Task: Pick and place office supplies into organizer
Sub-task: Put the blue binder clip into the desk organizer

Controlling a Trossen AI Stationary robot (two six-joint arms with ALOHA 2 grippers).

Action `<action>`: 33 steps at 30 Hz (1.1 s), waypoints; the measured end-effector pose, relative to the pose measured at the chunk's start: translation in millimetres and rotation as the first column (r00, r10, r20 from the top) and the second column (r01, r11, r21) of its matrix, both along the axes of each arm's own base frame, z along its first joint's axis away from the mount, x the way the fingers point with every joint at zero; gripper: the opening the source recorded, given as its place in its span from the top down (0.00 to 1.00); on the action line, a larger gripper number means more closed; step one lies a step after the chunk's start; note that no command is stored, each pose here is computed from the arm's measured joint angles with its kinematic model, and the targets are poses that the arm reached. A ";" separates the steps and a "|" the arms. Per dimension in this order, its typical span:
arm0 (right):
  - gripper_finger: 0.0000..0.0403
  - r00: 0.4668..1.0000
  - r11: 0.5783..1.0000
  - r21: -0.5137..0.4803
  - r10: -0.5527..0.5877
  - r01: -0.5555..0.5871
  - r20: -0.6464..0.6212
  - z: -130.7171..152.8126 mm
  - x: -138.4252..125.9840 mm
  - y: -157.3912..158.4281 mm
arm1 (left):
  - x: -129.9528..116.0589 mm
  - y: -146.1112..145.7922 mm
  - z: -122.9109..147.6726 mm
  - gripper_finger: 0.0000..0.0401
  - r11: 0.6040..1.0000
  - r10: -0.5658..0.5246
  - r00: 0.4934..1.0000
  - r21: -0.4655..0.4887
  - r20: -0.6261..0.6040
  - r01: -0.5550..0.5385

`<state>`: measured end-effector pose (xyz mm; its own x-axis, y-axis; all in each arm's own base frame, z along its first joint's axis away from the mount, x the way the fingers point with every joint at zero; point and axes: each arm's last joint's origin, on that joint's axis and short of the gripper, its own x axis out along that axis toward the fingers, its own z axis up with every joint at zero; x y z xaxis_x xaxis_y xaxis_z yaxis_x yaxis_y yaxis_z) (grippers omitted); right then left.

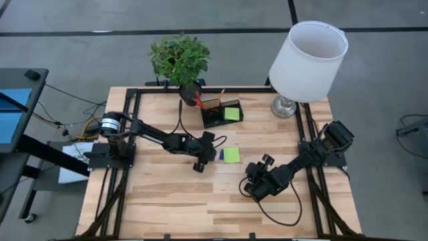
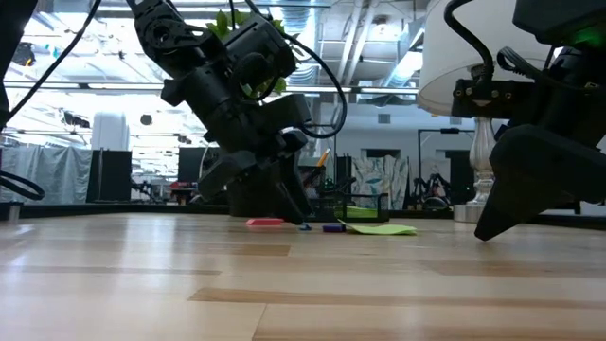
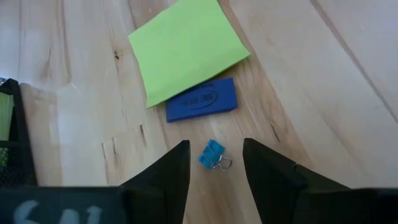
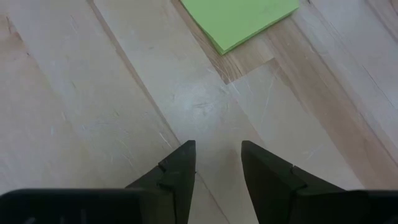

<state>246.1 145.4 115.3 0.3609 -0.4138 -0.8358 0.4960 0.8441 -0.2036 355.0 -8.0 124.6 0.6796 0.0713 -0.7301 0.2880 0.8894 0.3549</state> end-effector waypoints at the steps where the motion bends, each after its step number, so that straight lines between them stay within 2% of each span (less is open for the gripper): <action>1: 0.69 1.000 1.000 0.000 0.000 0.000 0.000 0.0 0.0 0.0 | 0.0 0.7 0.0 0.65 1.000 0.002 1.000 0.000 0.000 -0.002; 19: 0.69 1.000 1.000 0.000 0.000 0.000 0.000 0.0 0.0 0.0 | -0.3 0.5 -2.8 0.65 0.999 -0.029 0.999 -0.037 -0.017 0.028; 26: 0.69 1.000 1.000 0.000 0.000 0.000 0.000 0.0 0.0 0.0 | 0.0 0.7 -2.5 0.65 0.999 -0.034 0.999 -0.021 -0.013 0.033; 29: 0.69 1.000 1.000 0.000 0.000 0.000 0.000 0.0 0.0 0.0 | 0.1 1.1 -2.5 0.69 1.000 -0.026 1.000 -0.008 -0.013 0.026; 33: 0.69 1.000 1.000 0.000 0.000 0.000 0.000 0.0 0.0 0.0 | 0.0 3.2 -2.6 0.81 1.000 -0.018 1.000 -0.011 -0.014 0.018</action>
